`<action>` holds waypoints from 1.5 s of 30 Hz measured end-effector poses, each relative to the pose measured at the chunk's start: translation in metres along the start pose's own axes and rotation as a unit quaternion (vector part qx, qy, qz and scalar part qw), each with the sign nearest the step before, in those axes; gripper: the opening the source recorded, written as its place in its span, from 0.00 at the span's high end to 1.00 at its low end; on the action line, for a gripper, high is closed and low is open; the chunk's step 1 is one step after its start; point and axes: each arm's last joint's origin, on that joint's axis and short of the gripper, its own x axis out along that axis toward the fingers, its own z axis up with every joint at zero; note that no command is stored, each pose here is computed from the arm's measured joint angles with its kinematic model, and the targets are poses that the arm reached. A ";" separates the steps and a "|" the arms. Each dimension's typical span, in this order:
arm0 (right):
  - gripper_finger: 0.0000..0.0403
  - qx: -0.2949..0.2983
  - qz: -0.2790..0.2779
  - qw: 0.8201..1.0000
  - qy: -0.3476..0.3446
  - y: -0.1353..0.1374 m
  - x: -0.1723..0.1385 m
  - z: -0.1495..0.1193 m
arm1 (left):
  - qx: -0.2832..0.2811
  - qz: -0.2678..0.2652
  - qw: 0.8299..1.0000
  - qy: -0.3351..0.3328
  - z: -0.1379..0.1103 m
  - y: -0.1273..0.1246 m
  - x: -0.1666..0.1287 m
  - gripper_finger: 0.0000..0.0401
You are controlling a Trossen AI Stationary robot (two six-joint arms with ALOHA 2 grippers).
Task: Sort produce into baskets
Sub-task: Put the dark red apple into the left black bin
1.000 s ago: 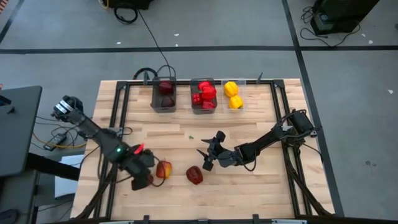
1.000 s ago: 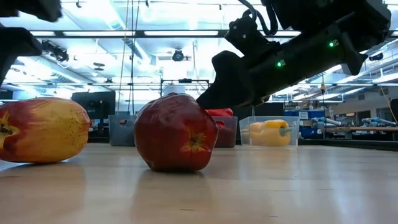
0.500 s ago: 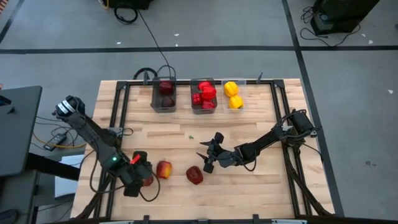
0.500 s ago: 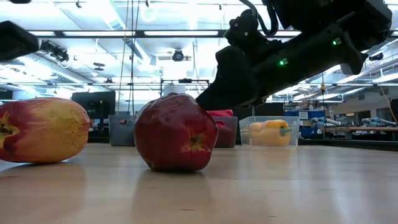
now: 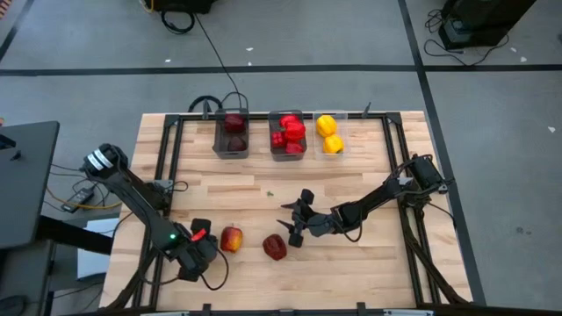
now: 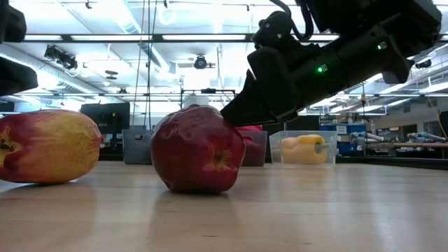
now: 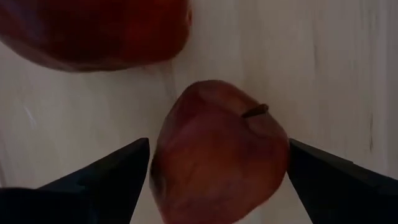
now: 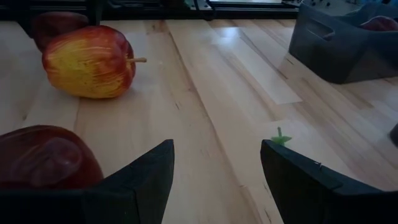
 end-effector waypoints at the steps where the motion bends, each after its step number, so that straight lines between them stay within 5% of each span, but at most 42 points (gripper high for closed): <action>1: 0.38 0.000 0.000 1.000 0.000 0.000 0.000 0.000 | -0.002 0.000 1.000 -0.001 0.001 0.000 0.001 0.08; 9: 0.38 0.003 0.000 1.000 -0.004 0.000 0.000 0.001 | -0.009 -0.002 1.000 -0.006 0.008 0.005 0.004 0.36; 17: 0.38 0.005 0.000 1.000 -0.007 0.000 0.000 0.002 | -0.045 0.038 0.998 0.021 0.028 0.027 -0.013 0.36; 22: 0.39 0.014 0.003 1.000 -0.020 0.001 0.000 0.005 | 0.001 0.103 0.994 0.031 0.056 0.052 -0.050 0.30; 29: 0.41 0.014 0.003 1.000 -0.022 0.001 0.000 0.005 | -0.014 0.192 0.981 0.022 0.089 0.116 -0.083 0.31; 37: 0.42 0.014 0.003 1.000 -0.022 0.001 0.000 0.005 | -0.115 0.296 0.947 0.053 0.087 0.215 -0.089 0.31; 45: 0.42 0.016 0.002 1.000 -0.022 0.000 0.001 0.005 | -0.206 0.282 0.937 0.023 0.067 0.300 -0.099 0.30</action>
